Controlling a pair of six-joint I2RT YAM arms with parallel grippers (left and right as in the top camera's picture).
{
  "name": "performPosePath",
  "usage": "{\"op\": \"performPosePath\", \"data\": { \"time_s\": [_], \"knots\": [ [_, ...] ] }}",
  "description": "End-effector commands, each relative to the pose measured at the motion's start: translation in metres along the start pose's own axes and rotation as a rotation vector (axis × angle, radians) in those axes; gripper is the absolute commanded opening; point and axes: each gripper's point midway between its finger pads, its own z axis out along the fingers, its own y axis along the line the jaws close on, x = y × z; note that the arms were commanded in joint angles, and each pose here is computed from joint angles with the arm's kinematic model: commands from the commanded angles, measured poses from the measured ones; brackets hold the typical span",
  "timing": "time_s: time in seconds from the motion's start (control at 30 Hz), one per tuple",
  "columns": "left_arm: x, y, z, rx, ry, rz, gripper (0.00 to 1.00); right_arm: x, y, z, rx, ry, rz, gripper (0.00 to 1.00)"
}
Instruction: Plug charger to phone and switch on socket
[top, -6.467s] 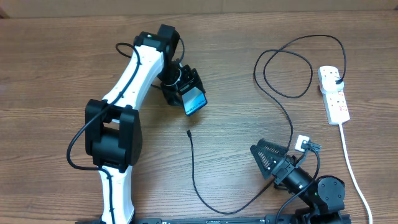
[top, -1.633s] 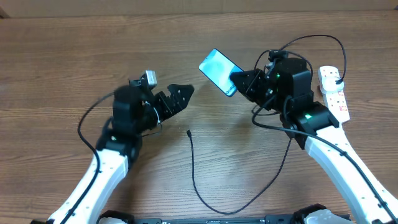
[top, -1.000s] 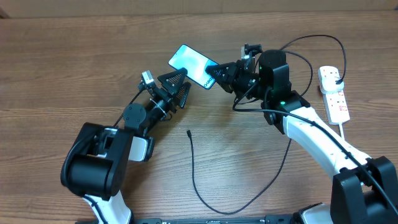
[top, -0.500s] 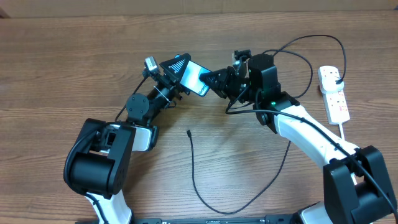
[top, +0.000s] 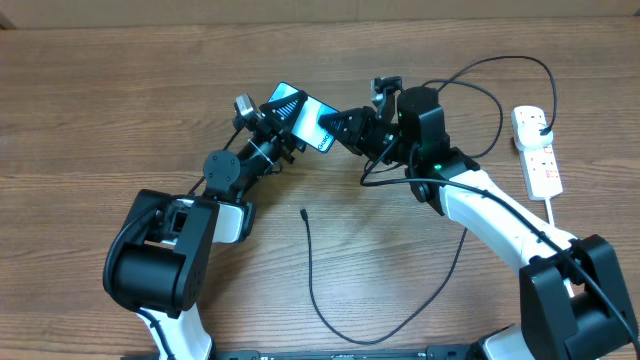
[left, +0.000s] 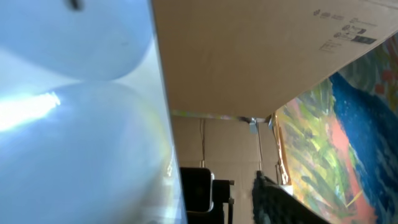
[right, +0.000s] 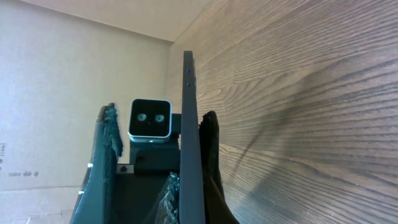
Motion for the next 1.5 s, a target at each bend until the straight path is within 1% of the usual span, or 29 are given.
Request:
{"op": "performPosePath", "data": {
  "time_s": [0.0, 0.1, 0.23, 0.27, 0.5, 0.67, 0.7, 0.73, 0.77, 0.8, 0.83, 1.0, 1.03, 1.13, 1.2, 1.23, 1.4, 1.47],
  "knots": [
    [0.008, -0.008, 0.003, 0.023, 0.042, 0.020, 0.50, -0.025, -0.003, -0.005, 0.048, -0.117, -0.022, 0.04],
    [0.010, -0.007, 0.003, 0.017, 0.052, 0.026, 0.40, -0.025, -0.003, -0.005, 0.048, -0.121, 0.017, 0.04],
    [0.013, -0.004, 0.003, 0.008, 0.069, 0.046, 0.31, -0.024, -0.003, -0.005, 0.045, -0.117, 0.060, 0.04],
    [0.013, -0.004, 0.003, 0.008, 0.070, 0.054, 0.27, -0.024, -0.003, -0.005, 0.043, -0.114, 0.062, 0.04],
    [0.012, -0.004, 0.003, 0.005, 0.068, 0.052, 0.15, -0.022, -0.002, -0.005, 0.035, -0.104, 0.119, 0.04],
    [0.012, -0.004, 0.003, 0.005, 0.068, 0.052, 0.11, -0.020, -0.002, -0.005, 0.032, -0.091, 0.120, 0.04],
    [0.012, -0.004, 0.003, 0.005, 0.068, 0.052, 0.09, -0.020, -0.002, -0.005, 0.032, -0.091, 0.120, 0.07],
    [0.012, -0.004, 0.003, 0.005, 0.068, 0.052, 0.08, -0.019, -0.002, -0.005, 0.032, -0.089, 0.120, 0.26],
    [0.012, -0.004, 0.003, 0.005, 0.068, 0.052, 0.08, -0.019, -0.002, -0.005, 0.030, -0.085, 0.115, 0.35],
    [0.012, -0.004, 0.003, 0.005, 0.068, 0.052, 0.06, -0.018, -0.001, -0.005, 0.028, -0.082, 0.108, 0.46],
    [0.012, -0.004, 0.003, 0.005, 0.068, 0.052, 0.05, -0.018, -0.001, -0.005, 0.025, -0.077, 0.105, 0.62],
    [0.008, -0.002, -0.001, -0.011, 0.081, 0.053, 0.04, -0.028, -0.004, -0.020, -0.019, -0.033, 0.057, 0.64],
    [0.007, 0.000, -0.002, -0.021, 0.086, 0.050, 0.05, -0.032, -0.004, -0.025, -0.033, -0.024, 0.045, 0.67],
    [-0.001, 0.012, -0.009, -0.083, 0.107, 0.028, 0.04, -0.043, -0.007, -0.047, -0.068, 0.003, -0.023, 0.69],
    [-0.004, 0.021, -0.017, -0.131, 0.137, 0.028, 0.04, -0.048, -0.022, -0.065, -0.015, -0.001, -0.052, 0.70],
    [-0.005, 0.023, -0.019, -0.143, 0.150, 0.033, 0.04, -0.047, -0.026, -0.070, 0.007, 0.004, -0.071, 0.72],
    [-0.007, 0.036, -0.031, -0.212, 0.204, -0.017, 0.04, -0.026, -0.063, -0.090, 0.213, 0.049, -0.120, 0.77],
    [-0.002, 0.037, -0.033, -0.234, 0.239, -0.075, 0.04, -0.011, -0.084, -0.099, 0.318, 0.090, -0.108, 0.79]
  ]
}}
